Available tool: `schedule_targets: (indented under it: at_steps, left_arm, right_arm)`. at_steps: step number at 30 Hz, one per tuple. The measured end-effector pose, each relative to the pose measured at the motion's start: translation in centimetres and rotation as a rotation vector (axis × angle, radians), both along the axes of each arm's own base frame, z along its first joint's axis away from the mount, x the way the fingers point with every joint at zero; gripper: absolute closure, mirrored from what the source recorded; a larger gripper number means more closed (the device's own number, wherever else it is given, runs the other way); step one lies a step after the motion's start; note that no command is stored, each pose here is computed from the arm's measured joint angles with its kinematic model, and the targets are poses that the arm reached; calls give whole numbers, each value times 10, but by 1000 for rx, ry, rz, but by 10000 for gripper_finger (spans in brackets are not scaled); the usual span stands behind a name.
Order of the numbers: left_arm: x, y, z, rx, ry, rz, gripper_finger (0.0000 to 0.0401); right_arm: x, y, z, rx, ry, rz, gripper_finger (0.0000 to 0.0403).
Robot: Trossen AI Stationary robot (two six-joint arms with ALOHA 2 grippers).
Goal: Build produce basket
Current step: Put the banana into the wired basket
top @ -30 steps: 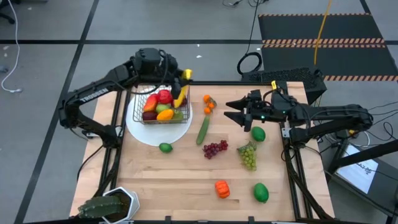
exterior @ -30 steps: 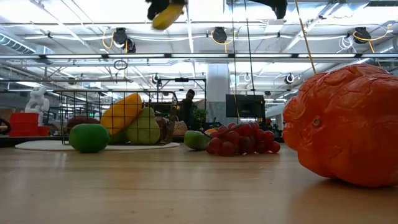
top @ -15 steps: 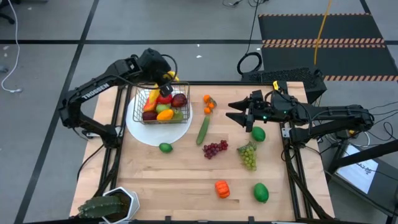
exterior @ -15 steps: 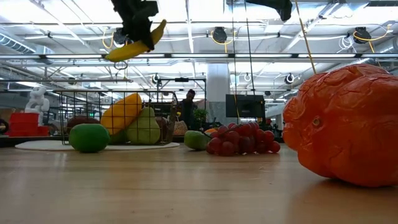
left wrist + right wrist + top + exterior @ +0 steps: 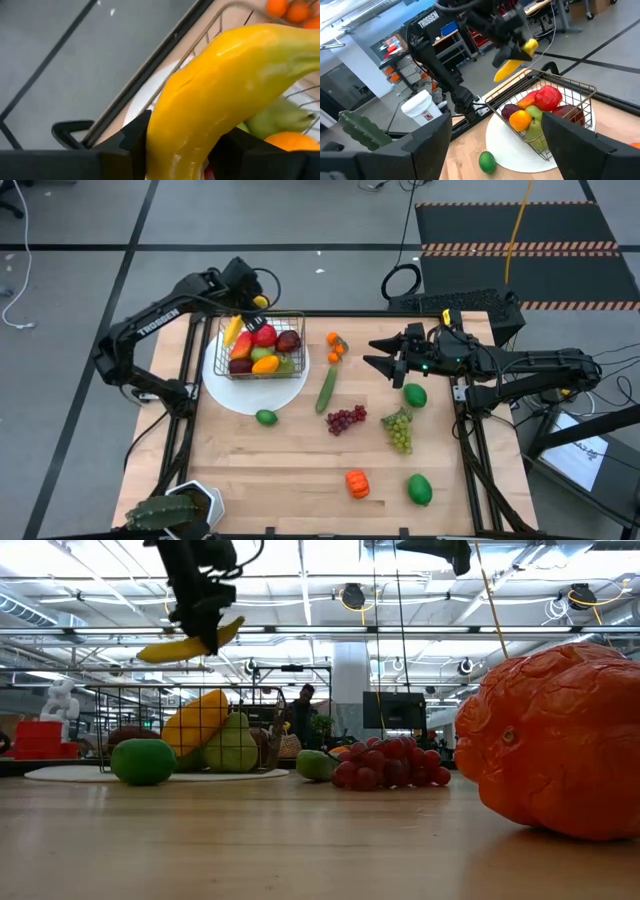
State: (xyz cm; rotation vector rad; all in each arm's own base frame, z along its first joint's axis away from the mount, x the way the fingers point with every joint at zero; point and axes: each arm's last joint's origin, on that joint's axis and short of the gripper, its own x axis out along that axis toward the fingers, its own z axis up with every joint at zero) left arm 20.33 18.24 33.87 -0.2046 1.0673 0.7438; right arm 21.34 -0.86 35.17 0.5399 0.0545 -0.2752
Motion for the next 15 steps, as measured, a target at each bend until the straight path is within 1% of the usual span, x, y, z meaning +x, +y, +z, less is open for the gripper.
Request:
schedule_targets:
  at_steps: [6, 10, 15]
  left_arm:
    - [-3, 6, -30, -35, 16, 53, 243]
    - [-6, 9, -49, -39, 30, 68, 234]
    - [-7, 11, -70, -36, 31, 88, 232]
  right_arm:
    - [0, -2, 0, 0, 0, -9, 103]
    - [0, -6, 0, 4, -2, -30, 103]
    - [-1, -10, 0, 5, -6, -47, 103]
